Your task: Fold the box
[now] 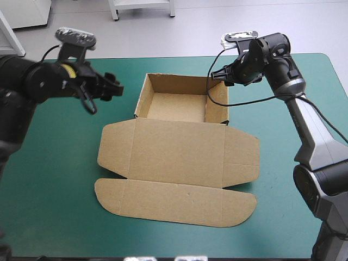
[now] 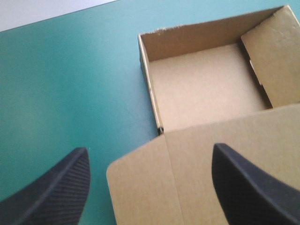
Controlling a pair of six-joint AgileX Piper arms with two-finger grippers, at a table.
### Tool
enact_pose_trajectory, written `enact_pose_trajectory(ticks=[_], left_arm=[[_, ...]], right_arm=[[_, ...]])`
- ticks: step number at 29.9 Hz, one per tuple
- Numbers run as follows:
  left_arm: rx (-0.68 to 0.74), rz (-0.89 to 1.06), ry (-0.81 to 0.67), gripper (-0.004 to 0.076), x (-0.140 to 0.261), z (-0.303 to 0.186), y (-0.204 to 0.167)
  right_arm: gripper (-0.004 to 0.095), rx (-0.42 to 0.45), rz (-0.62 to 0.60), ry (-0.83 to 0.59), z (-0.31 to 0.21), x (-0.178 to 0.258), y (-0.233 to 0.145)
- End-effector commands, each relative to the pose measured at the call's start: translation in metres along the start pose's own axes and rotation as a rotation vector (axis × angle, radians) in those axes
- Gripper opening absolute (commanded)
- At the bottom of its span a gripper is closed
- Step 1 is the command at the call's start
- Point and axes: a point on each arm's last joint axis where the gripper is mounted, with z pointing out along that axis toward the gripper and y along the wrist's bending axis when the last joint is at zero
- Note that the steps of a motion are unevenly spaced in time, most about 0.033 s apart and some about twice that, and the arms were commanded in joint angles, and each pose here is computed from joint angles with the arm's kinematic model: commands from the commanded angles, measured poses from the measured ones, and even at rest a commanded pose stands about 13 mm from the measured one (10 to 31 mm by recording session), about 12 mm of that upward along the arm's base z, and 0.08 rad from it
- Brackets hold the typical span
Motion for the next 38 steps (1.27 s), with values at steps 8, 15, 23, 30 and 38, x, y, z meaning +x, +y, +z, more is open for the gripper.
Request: enact_pose_trajectory(ticks=[8, 15, 23, 30, 38], left_arm=[[0.008, -0.002, -0.142, 0.0483, 0.113, -0.110, 0.003], [0.004, -0.014, -0.113, 0.0483, 0.154, -0.124, 0.004], [0.031, -0.020, -0.104, 0.0483, 0.163, -0.122, 0.001], [0.031, -0.020, -0.104, 0.0483, 0.163, -0.122, 0.001], [0.012, -0.011, -0.107, 0.0482, 0.162, -0.122, 0.003]], right_arm=[[0.0515, -0.001, -0.015, -0.093, -0.038, -0.005, -0.003], [0.0515, 0.008, -0.019, -0.024, -0.002, -0.005, -0.001], [0.0515, 0.032, -0.003, 0.105, 0.064, 0.002, 0.000], [0.0484, -0.005, 0.014, 0.183, 0.098, 0.010, 0.005], [-0.0014, 0.055, -0.056, 0.177, 0.102, 0.010, -0.002]])
